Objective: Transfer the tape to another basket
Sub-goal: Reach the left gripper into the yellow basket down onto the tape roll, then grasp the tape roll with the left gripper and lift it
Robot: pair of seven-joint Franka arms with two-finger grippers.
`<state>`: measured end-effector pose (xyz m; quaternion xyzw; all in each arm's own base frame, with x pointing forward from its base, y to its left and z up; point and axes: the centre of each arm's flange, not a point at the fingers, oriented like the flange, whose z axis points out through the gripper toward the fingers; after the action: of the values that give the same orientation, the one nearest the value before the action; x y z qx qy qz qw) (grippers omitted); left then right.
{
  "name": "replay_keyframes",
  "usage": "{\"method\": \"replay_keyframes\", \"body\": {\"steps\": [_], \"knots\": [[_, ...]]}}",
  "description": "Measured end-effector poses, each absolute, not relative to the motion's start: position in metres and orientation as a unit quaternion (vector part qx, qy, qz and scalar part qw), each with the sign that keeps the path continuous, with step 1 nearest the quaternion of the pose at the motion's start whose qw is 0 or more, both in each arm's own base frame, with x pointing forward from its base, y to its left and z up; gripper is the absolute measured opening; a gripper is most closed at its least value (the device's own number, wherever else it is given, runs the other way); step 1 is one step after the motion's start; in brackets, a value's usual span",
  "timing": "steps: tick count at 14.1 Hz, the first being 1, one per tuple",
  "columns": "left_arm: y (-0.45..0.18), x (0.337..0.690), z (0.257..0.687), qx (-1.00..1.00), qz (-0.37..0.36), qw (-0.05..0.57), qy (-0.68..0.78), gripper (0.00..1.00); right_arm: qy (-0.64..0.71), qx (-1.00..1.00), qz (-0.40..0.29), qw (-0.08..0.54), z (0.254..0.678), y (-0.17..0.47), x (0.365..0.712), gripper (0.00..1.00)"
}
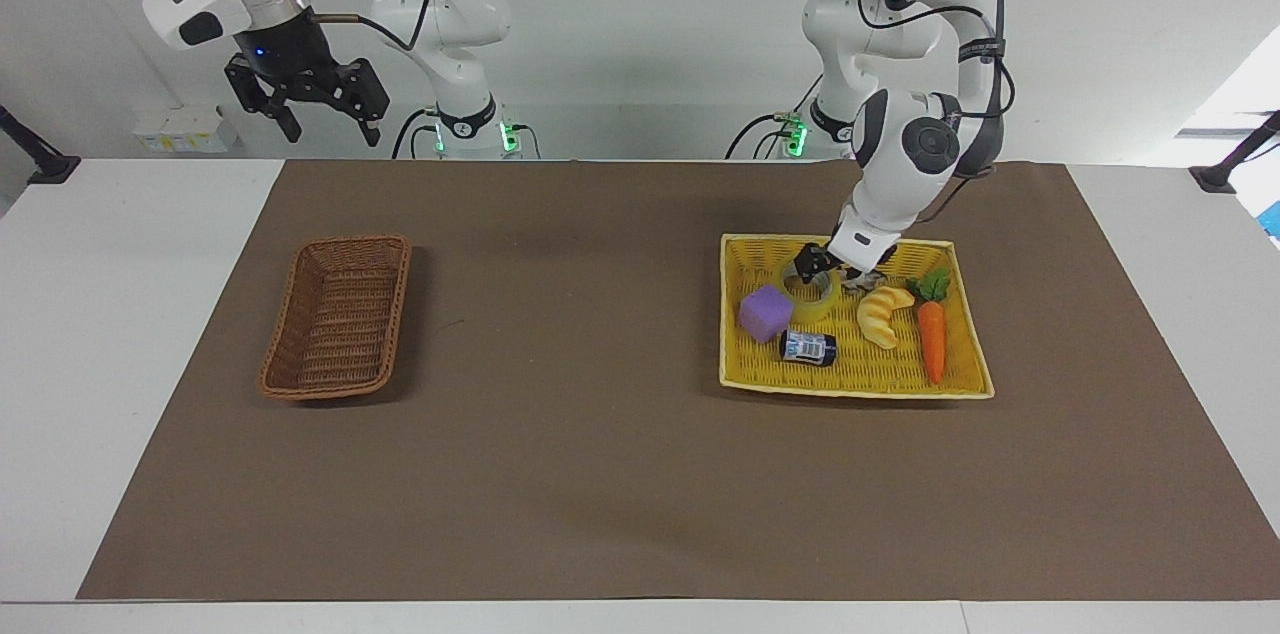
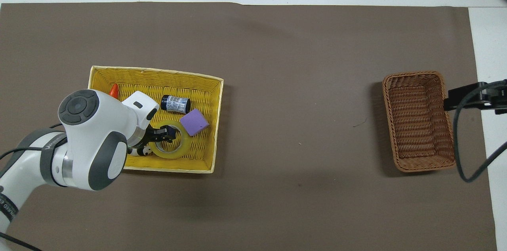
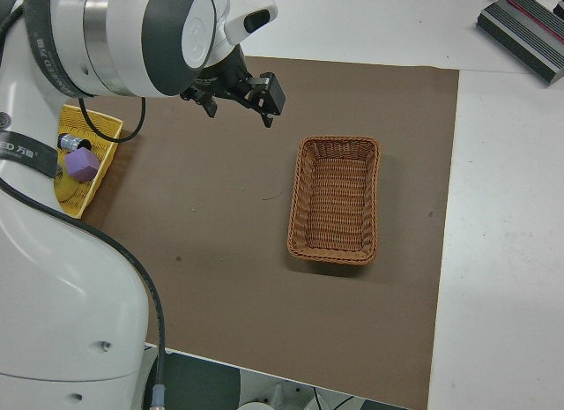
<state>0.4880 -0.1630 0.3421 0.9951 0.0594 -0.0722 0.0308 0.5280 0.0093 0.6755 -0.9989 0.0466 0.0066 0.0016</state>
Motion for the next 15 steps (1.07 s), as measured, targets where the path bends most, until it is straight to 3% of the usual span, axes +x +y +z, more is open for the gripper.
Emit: {"method": "replay_keyframes", "body": {"steps": [1,2,5,7,8,9,10,15], "knots": [[-0.170,0.485,0.337,0.995,-0.077,0.034,0.061,0.90,0.047,-0.999,0.007,0.002,0.675,0.009,0.528,1.00],[-0.174,0.482,0.330,0.994,-0.080,0.034,0.062,0.83,0.047,-0.999,0.007,0.002,0.675,0.009,0.528,1.00],[-0.171,0.475,0.312,0.993,-0.090,0.030,0.067,0.45,0.047,-0.999,0.008,0.002,0.675,0.009,0.527,1.00],[-0.170,0.476,0.311,0.991,-0.087,0.029,0.097,0.27,0.047,-0.999,0.009,0.002,0.675,0.009,0.525,1.00],[-0.171,0.476,0.311,0.990,-0.086,0.029,0.110,0.24,0.047,-0.999,0.009,0.002,0.675,0.009,0.524,1.00],[-0.171,0.475,0.311,0.989,-0.088,0.028,0.113,0.24,0.047,-0.999,0.009,0.002,0.675,0.009,0.524,1.00],[-0.174,0.473,0.309,0.989,-0.091,0.026,0.111,0.33,0.047,-0.999,0.009,0.002,0.675,0.009,0.524,1.00],[-0.181,0.470,0.308,0.989,-0.094,0.024,0.110,0.88,0.046,-0.999,0.010,0.002,0.674,0.009,0.524,1.00]]}}
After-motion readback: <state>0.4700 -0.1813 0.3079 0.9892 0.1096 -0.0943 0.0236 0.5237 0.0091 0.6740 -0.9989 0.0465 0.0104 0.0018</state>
